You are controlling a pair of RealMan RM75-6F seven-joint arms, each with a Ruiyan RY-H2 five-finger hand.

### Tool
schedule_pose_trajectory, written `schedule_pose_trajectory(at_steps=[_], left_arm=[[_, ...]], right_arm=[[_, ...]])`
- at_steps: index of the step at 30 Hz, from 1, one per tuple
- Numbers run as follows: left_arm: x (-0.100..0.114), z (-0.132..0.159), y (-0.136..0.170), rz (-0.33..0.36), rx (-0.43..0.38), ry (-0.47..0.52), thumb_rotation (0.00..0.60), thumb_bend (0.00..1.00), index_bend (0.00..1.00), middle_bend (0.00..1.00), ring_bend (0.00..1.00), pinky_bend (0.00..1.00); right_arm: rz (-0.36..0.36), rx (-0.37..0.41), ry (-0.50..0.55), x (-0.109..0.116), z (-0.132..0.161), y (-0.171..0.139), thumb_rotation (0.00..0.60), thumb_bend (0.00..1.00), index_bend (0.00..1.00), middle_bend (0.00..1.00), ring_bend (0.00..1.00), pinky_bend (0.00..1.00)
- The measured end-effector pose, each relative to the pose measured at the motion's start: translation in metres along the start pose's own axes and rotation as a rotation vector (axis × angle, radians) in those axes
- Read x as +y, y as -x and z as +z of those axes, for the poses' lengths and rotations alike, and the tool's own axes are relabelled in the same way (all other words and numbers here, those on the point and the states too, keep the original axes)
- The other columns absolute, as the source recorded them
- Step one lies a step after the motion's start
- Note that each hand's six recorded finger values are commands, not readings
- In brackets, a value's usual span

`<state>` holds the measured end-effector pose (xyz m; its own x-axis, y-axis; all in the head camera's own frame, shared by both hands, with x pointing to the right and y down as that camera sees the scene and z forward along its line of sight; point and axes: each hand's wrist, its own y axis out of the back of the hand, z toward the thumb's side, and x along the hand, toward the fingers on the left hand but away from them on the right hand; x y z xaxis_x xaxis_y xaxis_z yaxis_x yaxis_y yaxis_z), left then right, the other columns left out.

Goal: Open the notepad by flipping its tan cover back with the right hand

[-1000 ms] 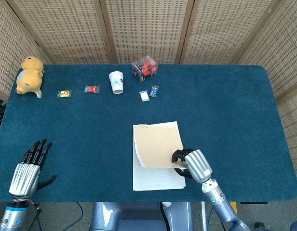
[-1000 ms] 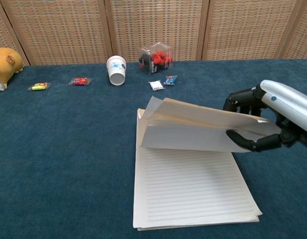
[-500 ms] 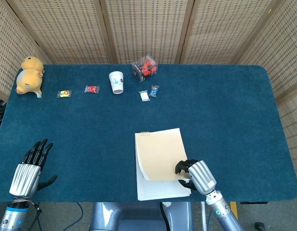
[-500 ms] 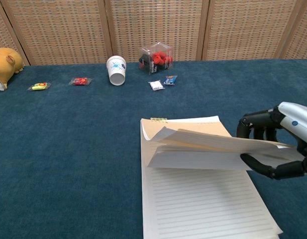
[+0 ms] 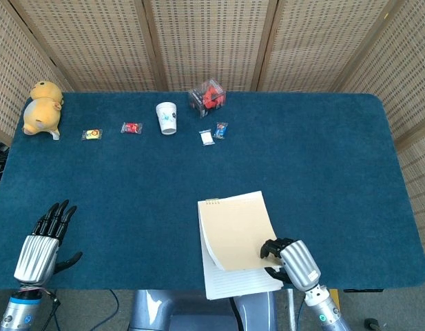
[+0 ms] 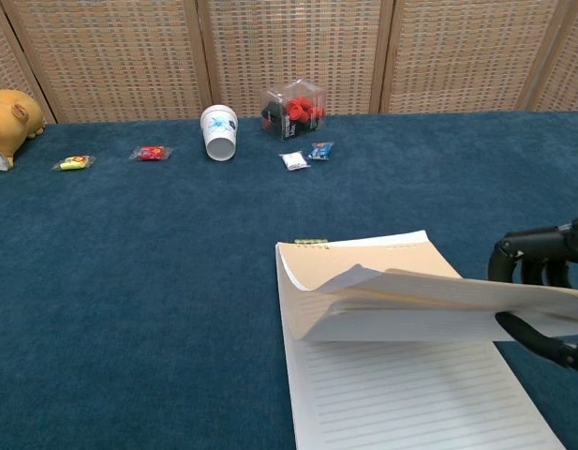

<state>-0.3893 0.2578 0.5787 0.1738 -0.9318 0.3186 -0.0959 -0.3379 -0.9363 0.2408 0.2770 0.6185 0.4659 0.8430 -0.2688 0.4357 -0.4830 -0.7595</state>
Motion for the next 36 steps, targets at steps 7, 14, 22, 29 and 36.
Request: schedule_pose_trajectory(at_steps=[7, 14, 22, 29, 36], left_arm=[[0.002, 0.0, 0.001, 0.004, -0.002, 0.004, 0.6, 0.07, 0.0, 0.0, 0.0, 0.17], [0.003, -0.001, 0.0, 0.007, -0.001, 0.007, 0.6, 0.07, 0.0, 0.0, 0.0, 0.17], [0.002, 0.0, 0.0, 0.004, -0.003, 0.005, 0.6, 0.07, 0.0, 0.0, 0.0, 0.17], [0.004, -0.001, 0.0, 0.01, 0.0, 0.008, 0.6, 0.07, 0.0, 0.0, 0.0, 0.17], [0.005, -0.002, 0.0, 0.014, 0.004, 0.011, 0.6, 0.07, 0.0, 0.0, 0.0, 0.17]], right_arm=[[0.008, -0.002, 0.001, -0.001, 0.004, -0.017, 0.6, 0.63, 0.76, 0.71, 0.65, 0.74], [0.025, -0.008, -0.004, -0.006, 0.005, -0.025, 0.6, 0.63, 0.76, 0.71, 0.65, 0.74], [0.025, -0.012, -0.005, -0.005, 0.006, -0.029, 0.6, 0.63, 0.76, 0.71, 0.65, 0.74], [0.018, 0.005, -0.017, -0.002, 0.01, -0.024, 0.6, 0.63, 0.76, 0.71, 0.65, 0.74], [-0.023, 0.034, -0.063, 0.012, 0.012, 0.001, 0.6, 0.63, 0.76, 0.71, 0.65, 0.74]])
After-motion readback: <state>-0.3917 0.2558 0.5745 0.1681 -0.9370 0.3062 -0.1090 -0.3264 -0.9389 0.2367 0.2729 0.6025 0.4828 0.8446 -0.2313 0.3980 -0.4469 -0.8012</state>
